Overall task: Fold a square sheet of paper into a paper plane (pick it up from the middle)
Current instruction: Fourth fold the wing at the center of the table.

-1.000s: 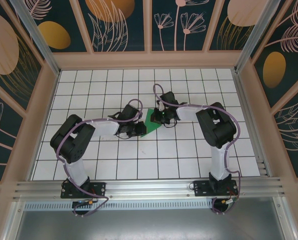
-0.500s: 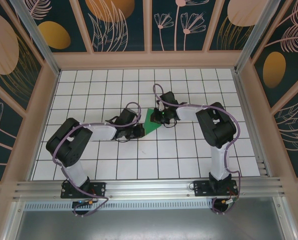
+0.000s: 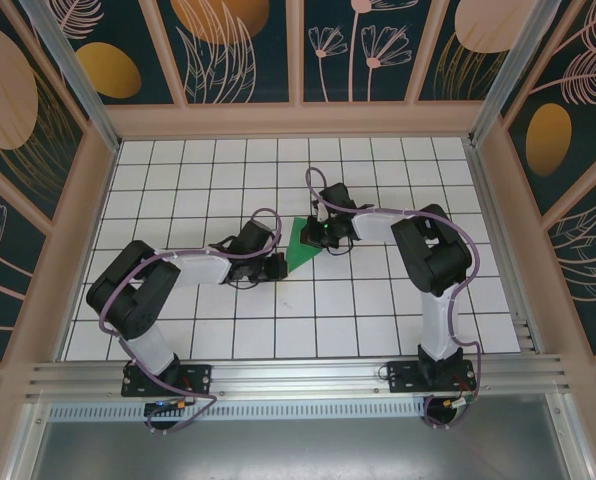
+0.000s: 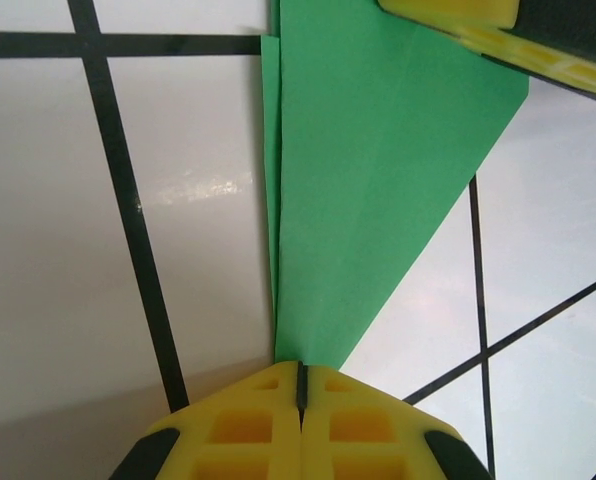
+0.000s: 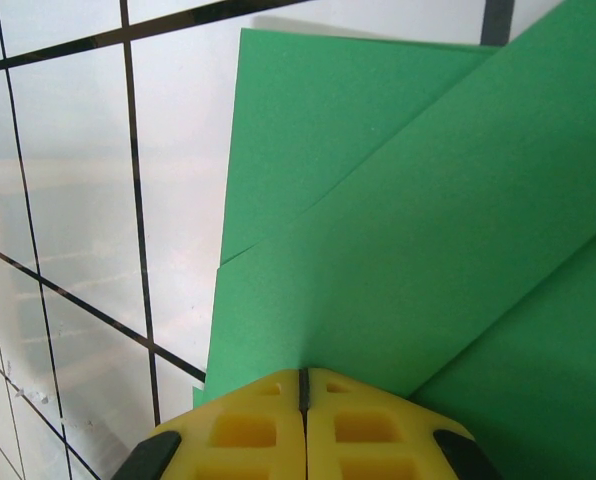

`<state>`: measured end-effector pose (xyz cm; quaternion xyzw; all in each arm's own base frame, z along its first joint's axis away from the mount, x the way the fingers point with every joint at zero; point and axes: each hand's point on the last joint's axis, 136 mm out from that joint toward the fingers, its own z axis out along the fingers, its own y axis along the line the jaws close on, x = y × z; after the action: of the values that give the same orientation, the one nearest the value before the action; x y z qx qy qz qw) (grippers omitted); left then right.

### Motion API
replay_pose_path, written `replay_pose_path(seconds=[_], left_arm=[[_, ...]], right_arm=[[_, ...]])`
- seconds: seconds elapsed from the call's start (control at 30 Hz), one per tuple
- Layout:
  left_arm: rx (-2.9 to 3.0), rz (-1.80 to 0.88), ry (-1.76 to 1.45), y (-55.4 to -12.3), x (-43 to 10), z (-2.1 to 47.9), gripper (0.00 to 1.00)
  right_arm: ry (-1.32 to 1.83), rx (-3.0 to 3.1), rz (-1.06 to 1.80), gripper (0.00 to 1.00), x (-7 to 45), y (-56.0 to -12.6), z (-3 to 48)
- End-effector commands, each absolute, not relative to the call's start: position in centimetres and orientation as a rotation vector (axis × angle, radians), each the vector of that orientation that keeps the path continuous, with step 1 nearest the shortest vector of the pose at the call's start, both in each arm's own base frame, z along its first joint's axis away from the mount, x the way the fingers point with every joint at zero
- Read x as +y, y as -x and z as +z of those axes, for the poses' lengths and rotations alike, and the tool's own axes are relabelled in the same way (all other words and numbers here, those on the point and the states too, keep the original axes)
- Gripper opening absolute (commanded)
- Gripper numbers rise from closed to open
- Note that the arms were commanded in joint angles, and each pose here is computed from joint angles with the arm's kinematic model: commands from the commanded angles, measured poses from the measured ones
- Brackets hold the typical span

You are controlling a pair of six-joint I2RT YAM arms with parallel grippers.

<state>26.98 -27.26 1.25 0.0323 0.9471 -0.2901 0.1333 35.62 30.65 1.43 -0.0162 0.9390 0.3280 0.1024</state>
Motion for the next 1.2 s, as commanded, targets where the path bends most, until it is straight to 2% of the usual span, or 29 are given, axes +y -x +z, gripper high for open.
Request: replay_pose_path(seconds=[0.0, 0.23, 0.47, 0.57, 0.77, 1.17], left_arm=[[3.027, -0.673, -0.122, -20.7, -23.7, -2.0, 0.01], [2.947, -0.727, -0.153, -22.1, -24.8, 0.3, 0.03], [2.611, -0.761, -0.068, -28.9, -27.0, 7.8, 0.11], [2.549, -0.770, -0.055, -30.7, -27.9, 9.2, 0.14], [2.578, -0.782, -0.042, -32.4, -29.1, 7.5, 0.13], [2.737, -0.725, 0.001, -30.3, -27.9, 1.9, 0.09]], right_arm=[[-0.056, 2.986, 0.664, 0.08, 26.6, -32.7, -6.1], [-0.063, 2.991, 0.661, 0.07, 26.6, -32.6, -6.2], [-0.070, 2.993, 0.669, 0.07, 26.5, -32.7, -6.2], [-0.069, 2.995, 0.668, 0.07, 26.5, -32.6, -6.3], [-0.067, 2.990, 0.681, 0.07, 26.7, -32.8, -6.1], [-0.064, 2.986, 0.690, 0.08, 26.9, -32.9, -5.9]])
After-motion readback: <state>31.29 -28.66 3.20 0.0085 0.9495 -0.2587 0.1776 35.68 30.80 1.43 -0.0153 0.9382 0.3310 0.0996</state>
